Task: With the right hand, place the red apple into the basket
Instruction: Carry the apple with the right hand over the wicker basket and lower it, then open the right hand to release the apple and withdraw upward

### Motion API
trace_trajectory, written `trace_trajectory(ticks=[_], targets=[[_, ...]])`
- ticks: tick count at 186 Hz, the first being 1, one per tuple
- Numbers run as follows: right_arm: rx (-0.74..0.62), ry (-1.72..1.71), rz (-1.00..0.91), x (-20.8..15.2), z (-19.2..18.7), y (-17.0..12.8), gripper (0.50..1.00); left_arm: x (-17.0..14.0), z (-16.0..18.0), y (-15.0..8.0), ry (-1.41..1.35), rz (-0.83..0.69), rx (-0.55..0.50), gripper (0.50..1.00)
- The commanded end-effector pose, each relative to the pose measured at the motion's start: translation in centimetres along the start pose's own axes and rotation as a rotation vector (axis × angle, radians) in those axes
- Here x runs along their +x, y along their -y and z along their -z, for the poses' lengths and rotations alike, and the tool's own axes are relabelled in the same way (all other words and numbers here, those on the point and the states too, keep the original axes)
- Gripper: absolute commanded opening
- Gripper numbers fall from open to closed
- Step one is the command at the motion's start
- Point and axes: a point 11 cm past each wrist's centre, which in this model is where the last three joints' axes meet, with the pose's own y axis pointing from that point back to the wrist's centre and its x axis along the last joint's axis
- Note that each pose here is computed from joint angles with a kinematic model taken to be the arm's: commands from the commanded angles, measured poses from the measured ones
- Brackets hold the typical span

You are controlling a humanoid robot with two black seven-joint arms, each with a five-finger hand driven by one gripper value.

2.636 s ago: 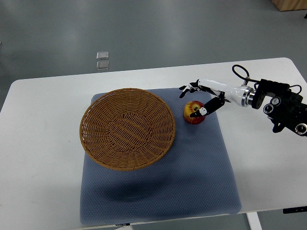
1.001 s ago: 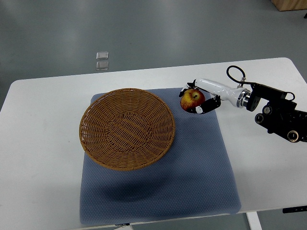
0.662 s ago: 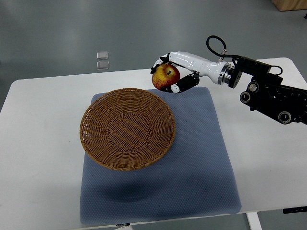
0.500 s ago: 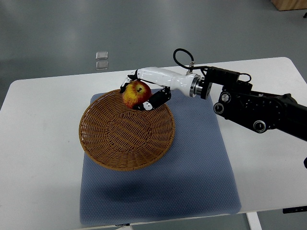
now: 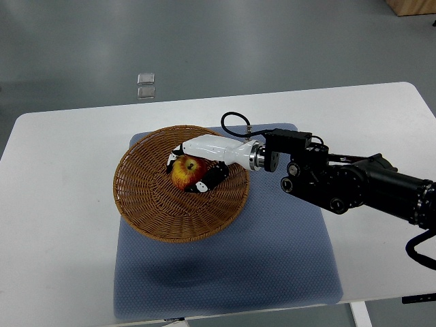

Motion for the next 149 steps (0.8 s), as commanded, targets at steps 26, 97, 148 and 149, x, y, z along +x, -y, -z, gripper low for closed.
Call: trace_trajectory(ticks=[26, 97, 148, 149], targets=[[0.003, 0.022, 0.000, -0.3, -0.1, -0.1, 0.919, 0.0, 0.0, 0.0, 0.000, 0.000, 0.000, 1.000], [-0.019, 0.224, -0.203, 5.9, -2.0, -3.0, 0.917, 0.0, 0.0, 0.0, 0.000, 0.000, 0.000, 1.000], [-0.058, 0.814, -0.423, 8.1, -7.7, -9.1, 0.911, 0.0, 0.0, 0.0, 0.000, 0.000, 0.000, 1.000], [-0.058, 0.814, -0.423, 8.1, -7.7, -9.1, 0.911, 0.0, 0.0, 0.0, 0.000, 0.000, 0.000, 1.000]])
